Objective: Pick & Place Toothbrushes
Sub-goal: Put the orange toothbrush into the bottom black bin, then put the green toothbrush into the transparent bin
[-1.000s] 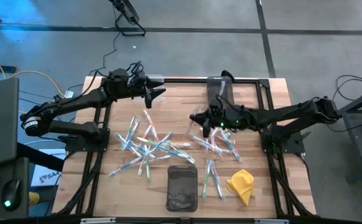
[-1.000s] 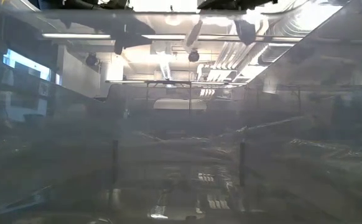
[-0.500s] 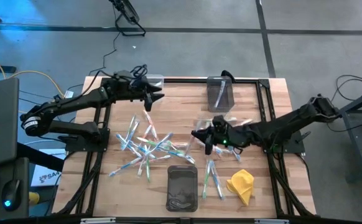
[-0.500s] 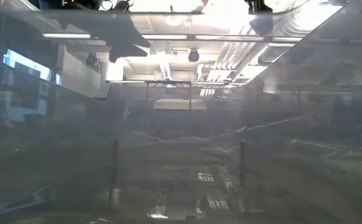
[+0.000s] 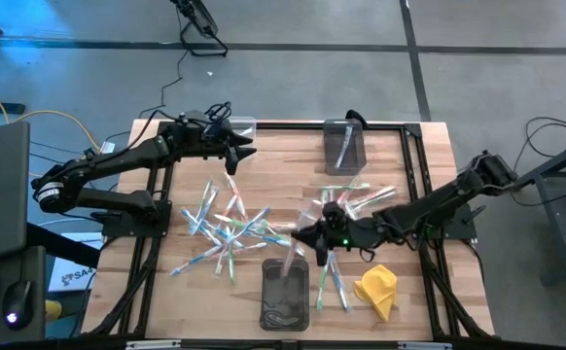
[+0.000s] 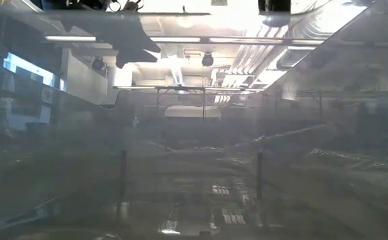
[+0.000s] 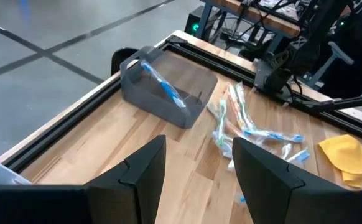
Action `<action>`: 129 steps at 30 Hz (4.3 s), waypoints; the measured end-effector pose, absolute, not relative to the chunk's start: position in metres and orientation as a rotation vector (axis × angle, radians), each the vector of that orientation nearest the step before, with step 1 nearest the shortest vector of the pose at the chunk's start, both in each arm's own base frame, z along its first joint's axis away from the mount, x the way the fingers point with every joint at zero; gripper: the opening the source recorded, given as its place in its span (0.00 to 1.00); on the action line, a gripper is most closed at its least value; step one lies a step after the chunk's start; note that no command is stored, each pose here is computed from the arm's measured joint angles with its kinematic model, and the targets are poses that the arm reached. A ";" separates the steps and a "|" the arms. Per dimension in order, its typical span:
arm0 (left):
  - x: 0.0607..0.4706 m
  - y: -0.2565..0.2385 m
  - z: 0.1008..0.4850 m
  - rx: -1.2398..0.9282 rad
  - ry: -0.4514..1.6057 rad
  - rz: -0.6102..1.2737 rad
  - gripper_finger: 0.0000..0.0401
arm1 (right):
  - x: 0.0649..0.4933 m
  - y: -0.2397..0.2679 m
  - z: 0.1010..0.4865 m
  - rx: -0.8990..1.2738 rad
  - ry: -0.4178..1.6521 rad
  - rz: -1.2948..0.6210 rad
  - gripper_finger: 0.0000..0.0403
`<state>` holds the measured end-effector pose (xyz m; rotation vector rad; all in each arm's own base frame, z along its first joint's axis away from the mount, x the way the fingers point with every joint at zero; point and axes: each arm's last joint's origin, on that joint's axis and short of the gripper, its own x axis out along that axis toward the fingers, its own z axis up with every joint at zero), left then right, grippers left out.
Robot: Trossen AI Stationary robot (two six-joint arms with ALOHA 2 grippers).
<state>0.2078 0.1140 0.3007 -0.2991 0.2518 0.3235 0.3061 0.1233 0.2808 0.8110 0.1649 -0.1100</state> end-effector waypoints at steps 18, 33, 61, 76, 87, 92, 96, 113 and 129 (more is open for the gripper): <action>0.204 0.112 0.289 -0.351 0.378 0.334 0.45 | 0.351 0.165 0.243 0.799 0.527 0.034 0.03; 0.202 0.111 0.285 -0.359 0.416 0.346 0.45 | 0.350 0.164 0.224 0.693 0.647 0.021 0.03; 0.201 0.111 0.283 -0.365 0.436 0.353 0.45 | 0.357 0.164 0.206 0.563 0.711 0.102 0.19; 0.198 0.109 0.276 -0.395 0.515 0.357 0.45 | 0.356 0.158 0.218 0.591 0.725 0.221 0.29; 0.198 0.109 0.277 -0.390 0.515 0.355 0.45 | 0.339 0.123 0.276 0.611 0.622 0.299 0.19; 0.198 0.109 0.277 -0.388 0.516 0.353 0.45 | 0.324 0.097 0.301 0.543 0.565 0.216 0.14; 0.198 0.109 0.276 -0.385 0.519 0.352 0.45 | 0.314 0.076 0.312 0.446 0.552 0.140 0.12; 0.202 0.100 0.276 -0.243 0.548 0.311 0.36 | 0.302 0.014 0.298 0.319 0.727 -0.038 0.01; 0.203 0.103 0.279 -0.228 0.509 0.373 0.12 | 0.291 -0.055 0.304 0.265 0.692 -0.063 0.00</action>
